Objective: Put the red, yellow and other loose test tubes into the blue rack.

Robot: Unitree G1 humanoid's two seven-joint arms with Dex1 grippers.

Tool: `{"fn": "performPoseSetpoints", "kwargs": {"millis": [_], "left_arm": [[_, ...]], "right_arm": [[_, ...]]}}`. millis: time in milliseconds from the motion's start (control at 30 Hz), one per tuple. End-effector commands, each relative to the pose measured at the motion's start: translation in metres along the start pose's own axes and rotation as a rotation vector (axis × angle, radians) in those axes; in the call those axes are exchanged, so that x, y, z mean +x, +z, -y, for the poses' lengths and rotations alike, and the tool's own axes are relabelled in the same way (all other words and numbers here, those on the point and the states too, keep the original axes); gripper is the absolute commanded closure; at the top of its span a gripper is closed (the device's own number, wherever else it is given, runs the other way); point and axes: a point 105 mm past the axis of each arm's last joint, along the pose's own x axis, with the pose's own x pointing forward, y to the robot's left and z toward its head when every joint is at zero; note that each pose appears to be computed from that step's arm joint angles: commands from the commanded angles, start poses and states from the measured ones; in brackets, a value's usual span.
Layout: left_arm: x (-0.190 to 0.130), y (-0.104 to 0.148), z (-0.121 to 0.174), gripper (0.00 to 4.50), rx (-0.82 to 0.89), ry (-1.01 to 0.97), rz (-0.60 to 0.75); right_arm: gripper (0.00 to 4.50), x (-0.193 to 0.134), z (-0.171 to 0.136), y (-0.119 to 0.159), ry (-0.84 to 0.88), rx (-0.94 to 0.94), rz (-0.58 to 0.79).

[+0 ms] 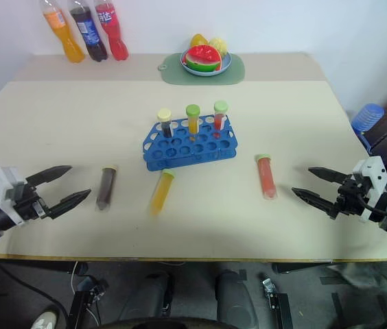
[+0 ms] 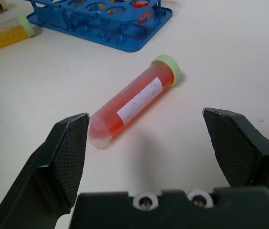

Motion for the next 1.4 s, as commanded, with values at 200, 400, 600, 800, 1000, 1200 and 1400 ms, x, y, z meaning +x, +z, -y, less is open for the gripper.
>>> {"fn": "performPoseSetpoints", "kwargs": {"millis": [200,400,600,800,1000,1200,1400], "left_arm": [[0.003,0.011,-0.003,0.04,0.002,-0.023,0.030],[0.009,0.022,-0.004,0.04,0.024,-0.066,0.069],[0.025,0.025,0.006,0.04,0.050,-0.123,0.079],[0.039,0.026,0.020,0.04,0.050,-0.182,0.091],[0.048,0.030,0.030,0.04,0.029,-0.212,0.131],[0.049,0.034,0.037,0.04,0.000,-0.203,0.157],[0.047,0.037,0.041,0.04,-0.021,-0.190,0.168]], "right_arm": [[0.27,-0.006,0.005,0.018,-0.038,-0.071,0.040],[0.27,0.001,0.005,0.044,-0.066,-0.134,0.082],[0.27,0.019,0.017,0.060,-0.330,-0.089,-0.116],[0.27,0.050,0.011,0.062,-0.295,0.220,-0.312],[0.27,0.068,0.006,0.054,-0.290,0.467,-0.415],[0.27,0.087,-0.002,0.041,-0.270,0.513,-0.488],[0.27,0.115,-0.003,0.035,-0.256,0.543,-0.511]]}}
